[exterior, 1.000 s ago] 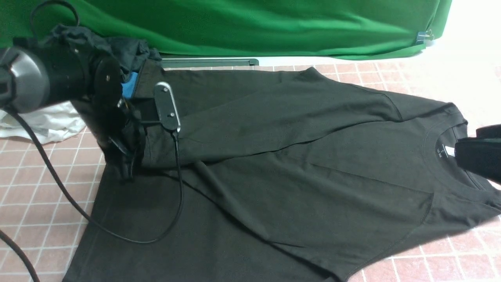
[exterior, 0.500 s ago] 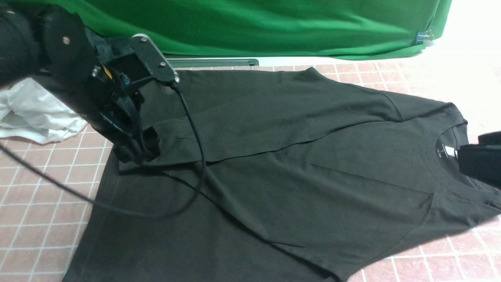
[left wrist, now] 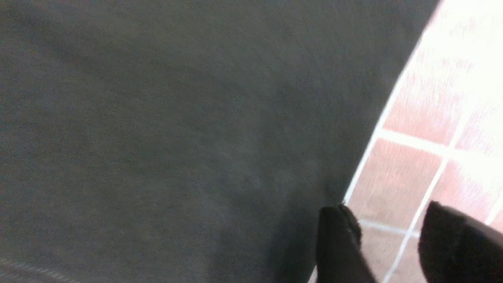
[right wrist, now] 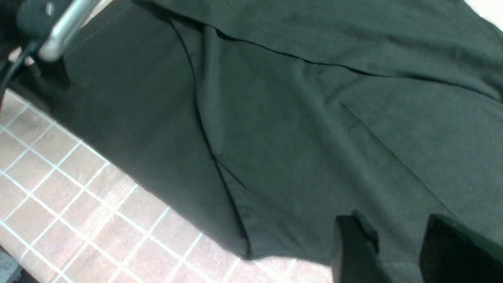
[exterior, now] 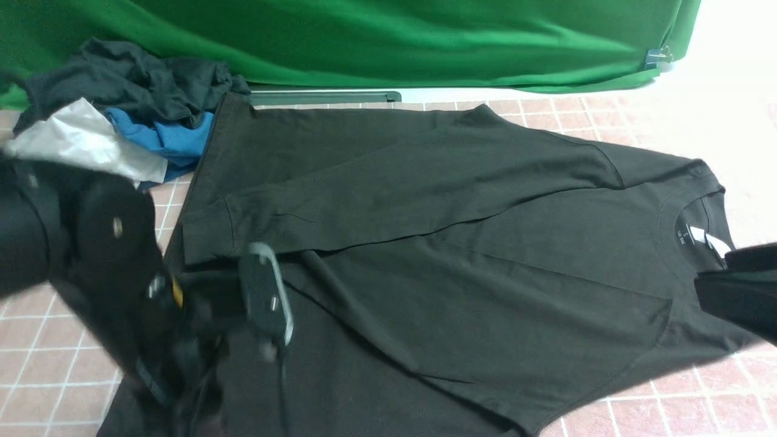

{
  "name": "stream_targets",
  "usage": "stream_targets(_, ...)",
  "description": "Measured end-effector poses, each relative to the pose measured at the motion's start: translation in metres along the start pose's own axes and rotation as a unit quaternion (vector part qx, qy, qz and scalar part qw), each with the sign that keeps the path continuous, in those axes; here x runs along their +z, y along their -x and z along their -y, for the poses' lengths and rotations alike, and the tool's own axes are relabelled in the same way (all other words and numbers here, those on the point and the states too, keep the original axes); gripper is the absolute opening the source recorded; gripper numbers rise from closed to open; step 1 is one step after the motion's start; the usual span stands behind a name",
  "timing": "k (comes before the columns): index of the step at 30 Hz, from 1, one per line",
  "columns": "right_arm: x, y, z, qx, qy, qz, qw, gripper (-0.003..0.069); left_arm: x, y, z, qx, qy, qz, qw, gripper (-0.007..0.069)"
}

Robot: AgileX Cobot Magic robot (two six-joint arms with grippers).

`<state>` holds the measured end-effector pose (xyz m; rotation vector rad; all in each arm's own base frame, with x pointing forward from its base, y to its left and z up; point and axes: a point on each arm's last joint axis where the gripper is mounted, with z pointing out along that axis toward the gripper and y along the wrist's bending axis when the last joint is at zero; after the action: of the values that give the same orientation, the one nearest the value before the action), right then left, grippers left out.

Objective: Fold a long-sleeved shirt over a pink coffee tablecloth.
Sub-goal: 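Grasp the near edge of the shirt at its hem and shoulder corners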

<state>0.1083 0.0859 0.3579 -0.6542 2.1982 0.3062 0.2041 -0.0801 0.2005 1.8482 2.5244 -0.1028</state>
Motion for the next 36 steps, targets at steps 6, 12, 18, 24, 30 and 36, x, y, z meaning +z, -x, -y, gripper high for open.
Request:
stream_targets(6, 0.0, 0.0, -0.002, -0.008, 0.009, 0.002, 1.0, 0.024, 0.028, -0.031, 0.004, 0.072, 0.039, -0.102, 0.991, 0.0461)
stream_targets(12, 0.0, 0.0, -0.003, -0.012, 0.015, 0.0, 1.0, 0.024, 0.034, -0.043, -0.008, 0.053, 0.08, -0.083, 0.992, 0.0452)
stream_targets(18, 0.0, 0.0, -0.003, -0.013, 0.016, 0.0, 1.0, 0.024, 0.033, -0.054, -0.017, 0.046, 0.092, -0.07, 0.992, 0.0402)
stream_targets(24, 0.0, 0.0, -0.003, -0.013, 0.016, 0.0, 1.0, 0.024, 0.035, -0.053, -0.013, 0.091, 0.063, -0.063, 0.992, 0.0386)
stream_targets(30, 0.0, 0.001, -0.003, -0.013, 0.017, 0.007, 1.0, 0.024, 0.035, -0.05, -0.015, 0.098, 0.077, -0.052, 0.991, 0.0386)
stream_targets(36, 0.0, 0.002, -0.003, -0.012, 0.018, 0.011, 1.0, 0.024, 0.044, -0.05, -0.016, 0.094, 0.052, -0.059, 0.992, 0.0386)
